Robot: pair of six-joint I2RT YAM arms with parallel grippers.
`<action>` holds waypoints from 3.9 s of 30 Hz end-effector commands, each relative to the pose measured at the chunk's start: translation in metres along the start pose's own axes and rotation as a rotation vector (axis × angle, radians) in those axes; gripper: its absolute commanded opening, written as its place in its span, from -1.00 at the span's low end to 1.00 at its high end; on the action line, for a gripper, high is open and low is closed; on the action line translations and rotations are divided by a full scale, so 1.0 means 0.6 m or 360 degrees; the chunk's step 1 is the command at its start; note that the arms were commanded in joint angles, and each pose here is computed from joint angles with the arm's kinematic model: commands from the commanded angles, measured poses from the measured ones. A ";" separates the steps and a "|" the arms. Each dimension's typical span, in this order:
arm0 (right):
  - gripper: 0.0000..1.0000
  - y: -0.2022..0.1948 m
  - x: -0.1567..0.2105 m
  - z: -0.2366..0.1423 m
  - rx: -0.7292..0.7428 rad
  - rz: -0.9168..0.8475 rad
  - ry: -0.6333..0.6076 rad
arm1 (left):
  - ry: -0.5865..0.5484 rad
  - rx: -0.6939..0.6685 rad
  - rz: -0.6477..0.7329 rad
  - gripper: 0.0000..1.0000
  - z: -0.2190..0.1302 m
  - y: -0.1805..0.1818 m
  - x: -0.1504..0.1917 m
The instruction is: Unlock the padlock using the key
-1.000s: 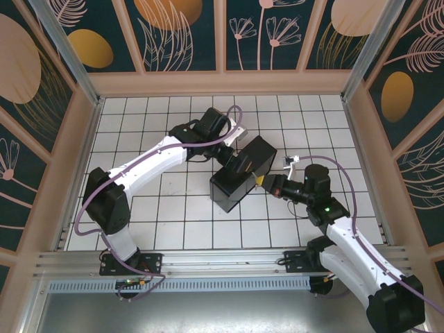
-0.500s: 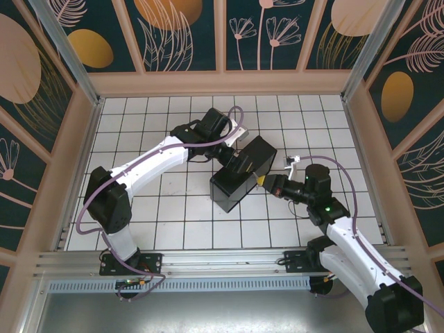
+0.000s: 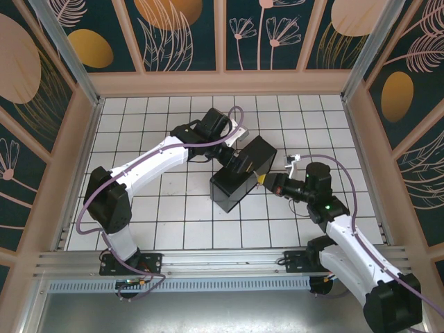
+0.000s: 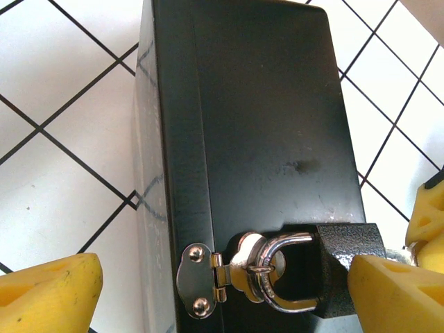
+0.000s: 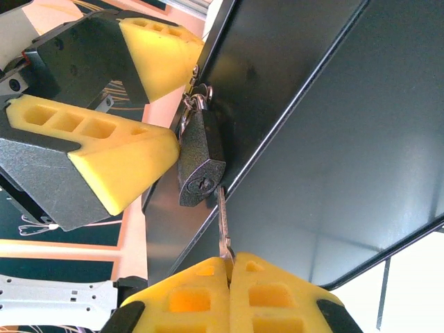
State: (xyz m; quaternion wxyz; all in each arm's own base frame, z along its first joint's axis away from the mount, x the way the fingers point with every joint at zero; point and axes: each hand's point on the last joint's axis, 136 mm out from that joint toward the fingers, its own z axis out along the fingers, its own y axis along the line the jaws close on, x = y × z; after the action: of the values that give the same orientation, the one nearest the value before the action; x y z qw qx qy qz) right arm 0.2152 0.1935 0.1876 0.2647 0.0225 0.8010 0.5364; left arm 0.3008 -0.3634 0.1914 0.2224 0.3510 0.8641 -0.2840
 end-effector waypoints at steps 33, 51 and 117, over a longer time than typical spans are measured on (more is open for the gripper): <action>-0.91 0.038 -0.021 0.005 -0.0194 -0.0105 0.0040 | 0.0134 -0.0040 0.0047 0.77 0.026 0.018 0.048; -0.91 0.043 -0.033 0.004 -0.0335 -0.0070 0.0239 | 0.0134 -0.0033 0.0120 0.76 0.031 0.019 0.051; -0.90 0.027 -0.099 0.034 -0.0294 0.0033 0.0221 | 0.0024 0.0094 0.0043 0.76 0.041 0.027 -0.003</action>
State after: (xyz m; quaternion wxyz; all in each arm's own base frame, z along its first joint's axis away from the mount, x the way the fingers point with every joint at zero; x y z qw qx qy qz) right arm 0.2544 0.1959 0.1946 0.1554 -0.0120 0.7755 0.6118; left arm 0.3313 -0.3833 0.1902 0.2464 0.3778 0.8340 -0.3178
